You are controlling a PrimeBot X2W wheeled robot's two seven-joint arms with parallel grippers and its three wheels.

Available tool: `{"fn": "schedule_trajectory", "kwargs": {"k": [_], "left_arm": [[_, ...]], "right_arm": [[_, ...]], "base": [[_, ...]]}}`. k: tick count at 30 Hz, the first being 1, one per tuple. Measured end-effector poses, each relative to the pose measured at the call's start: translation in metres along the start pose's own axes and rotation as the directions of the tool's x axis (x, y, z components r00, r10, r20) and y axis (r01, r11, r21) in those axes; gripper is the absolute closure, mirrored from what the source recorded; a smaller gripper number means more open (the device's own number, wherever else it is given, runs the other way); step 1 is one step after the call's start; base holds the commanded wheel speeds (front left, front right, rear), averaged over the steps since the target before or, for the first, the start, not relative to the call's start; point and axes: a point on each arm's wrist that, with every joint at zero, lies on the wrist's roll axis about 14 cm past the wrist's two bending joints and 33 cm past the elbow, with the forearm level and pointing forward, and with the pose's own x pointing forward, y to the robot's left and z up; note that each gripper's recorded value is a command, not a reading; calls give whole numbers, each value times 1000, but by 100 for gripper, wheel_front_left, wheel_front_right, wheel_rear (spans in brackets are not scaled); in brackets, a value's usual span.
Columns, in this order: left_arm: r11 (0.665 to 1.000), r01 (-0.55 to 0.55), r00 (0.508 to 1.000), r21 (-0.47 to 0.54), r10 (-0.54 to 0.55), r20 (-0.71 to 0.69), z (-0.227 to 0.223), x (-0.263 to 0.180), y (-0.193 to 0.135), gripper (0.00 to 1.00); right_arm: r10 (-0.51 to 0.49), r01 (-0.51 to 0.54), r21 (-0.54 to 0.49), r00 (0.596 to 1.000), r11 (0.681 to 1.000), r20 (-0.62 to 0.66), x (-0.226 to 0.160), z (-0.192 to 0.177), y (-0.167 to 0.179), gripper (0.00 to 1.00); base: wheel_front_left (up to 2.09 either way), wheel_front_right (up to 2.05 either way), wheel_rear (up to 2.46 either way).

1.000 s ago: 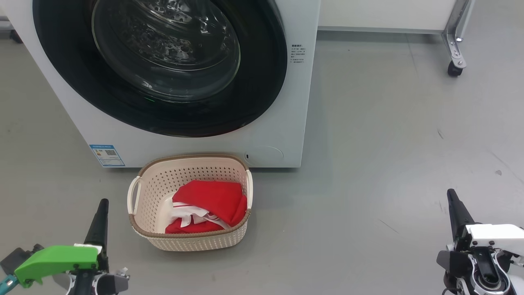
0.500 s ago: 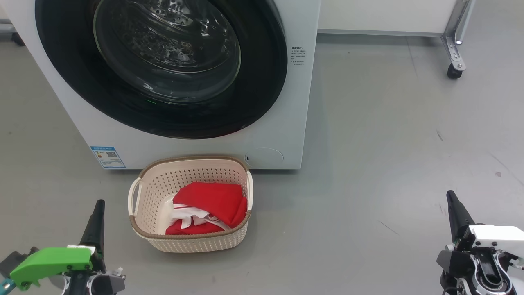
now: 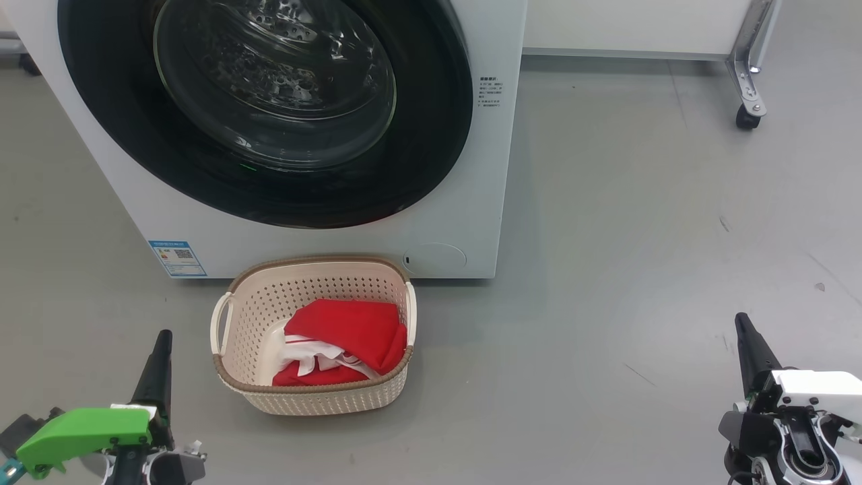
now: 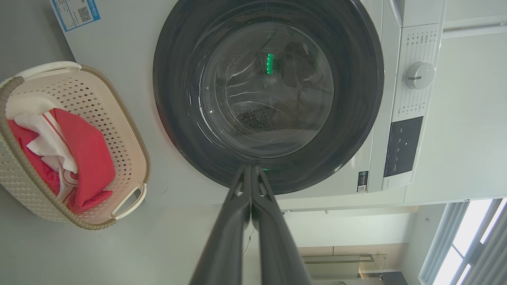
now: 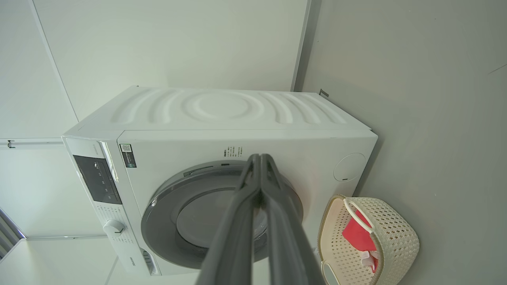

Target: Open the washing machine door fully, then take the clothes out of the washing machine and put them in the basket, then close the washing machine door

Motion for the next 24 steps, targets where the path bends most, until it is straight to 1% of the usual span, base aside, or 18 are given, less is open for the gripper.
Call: {"fn": "schedule_trajectory", "kwargs": {"k": [24], "left_arm": [[1000,-5,1000,-1,5,1,1,0,2,100]], "right_arm": [[0,0,1,1000,1000,0,0,0,0,100]], "base": [[0,0,0]]}}
